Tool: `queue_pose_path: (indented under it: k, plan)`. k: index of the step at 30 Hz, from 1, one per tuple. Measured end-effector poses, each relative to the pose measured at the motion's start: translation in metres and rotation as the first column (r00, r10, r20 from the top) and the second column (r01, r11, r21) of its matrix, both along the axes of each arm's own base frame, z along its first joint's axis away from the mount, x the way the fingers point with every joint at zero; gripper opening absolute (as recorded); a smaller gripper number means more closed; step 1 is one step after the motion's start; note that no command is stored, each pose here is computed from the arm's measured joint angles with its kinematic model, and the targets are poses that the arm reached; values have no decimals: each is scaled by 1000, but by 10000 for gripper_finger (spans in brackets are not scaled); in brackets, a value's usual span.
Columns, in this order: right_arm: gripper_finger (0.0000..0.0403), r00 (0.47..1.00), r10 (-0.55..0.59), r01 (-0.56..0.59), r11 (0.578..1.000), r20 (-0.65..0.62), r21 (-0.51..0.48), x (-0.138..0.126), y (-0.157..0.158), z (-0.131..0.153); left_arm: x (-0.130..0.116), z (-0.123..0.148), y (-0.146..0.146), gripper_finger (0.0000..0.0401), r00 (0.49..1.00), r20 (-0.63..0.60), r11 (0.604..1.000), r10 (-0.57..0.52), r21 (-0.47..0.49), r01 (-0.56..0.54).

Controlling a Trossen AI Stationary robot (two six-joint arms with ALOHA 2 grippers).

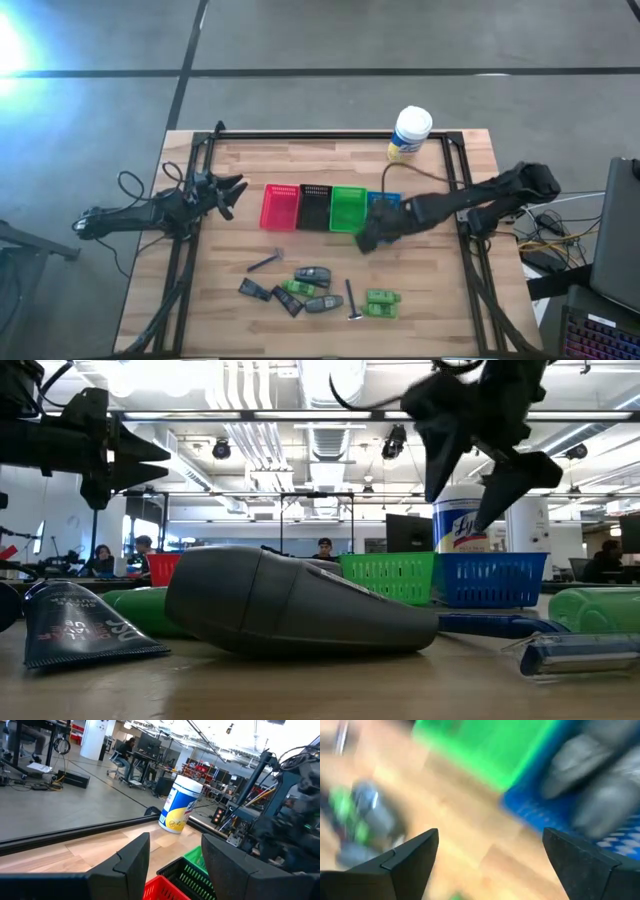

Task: Pick & Place Travel size toiletries
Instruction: Put the gray deodorant into the blue bin

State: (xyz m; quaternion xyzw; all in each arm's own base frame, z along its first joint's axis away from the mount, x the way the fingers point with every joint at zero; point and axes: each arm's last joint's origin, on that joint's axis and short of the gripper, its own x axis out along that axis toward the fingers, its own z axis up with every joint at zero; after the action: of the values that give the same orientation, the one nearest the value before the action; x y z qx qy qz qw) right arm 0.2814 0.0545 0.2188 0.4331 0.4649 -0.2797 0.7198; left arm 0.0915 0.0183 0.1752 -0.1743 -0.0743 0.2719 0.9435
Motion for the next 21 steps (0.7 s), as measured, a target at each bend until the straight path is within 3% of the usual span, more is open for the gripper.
queue_pose_path:
  k: [3, 5, 8, 10, 14, 17, 21]
  plan:
    - [343, 976, 217, -217, 975, 0, -45, 12, 25, -5, 0, 0, 0, 184, 999, 33, 999, -2, -44, 4]
    - [335, 933, 361, -360, 929, -10, -83, 19, 43, -5, 0, 0, 0, 184, 994, 106, 988, -1, -156, 18]
    - [325, 823, 568, -564, 811, -24, -154, 30, 72, -6, 0, 0, 0, 184, 972, 234, 933, 23, -354, 63]
    - [320, 737, 674, -670, 718, -53, -189, 37, 88, -11, 0, 0, 0, 184, 960, 278, 901, 40, -426, 86]
    - [318, 614, 781, -782, 584, -113, -218, 51, 111, -28, 0, 0, 0, 184, 957, 287, 892, 45, -443, 92]
    - [325, 550, 827, -823, 512, -119, -247, 64, 124, -35, 0, 0, 0, 184, 957, 287, 892, 45, -443, 91]
    - [339, 492, 862, -852, 447, -122, -271, 81, 140, -44, 0, 0, 0, 184, 957, 288, 892, 45, -443, 91]
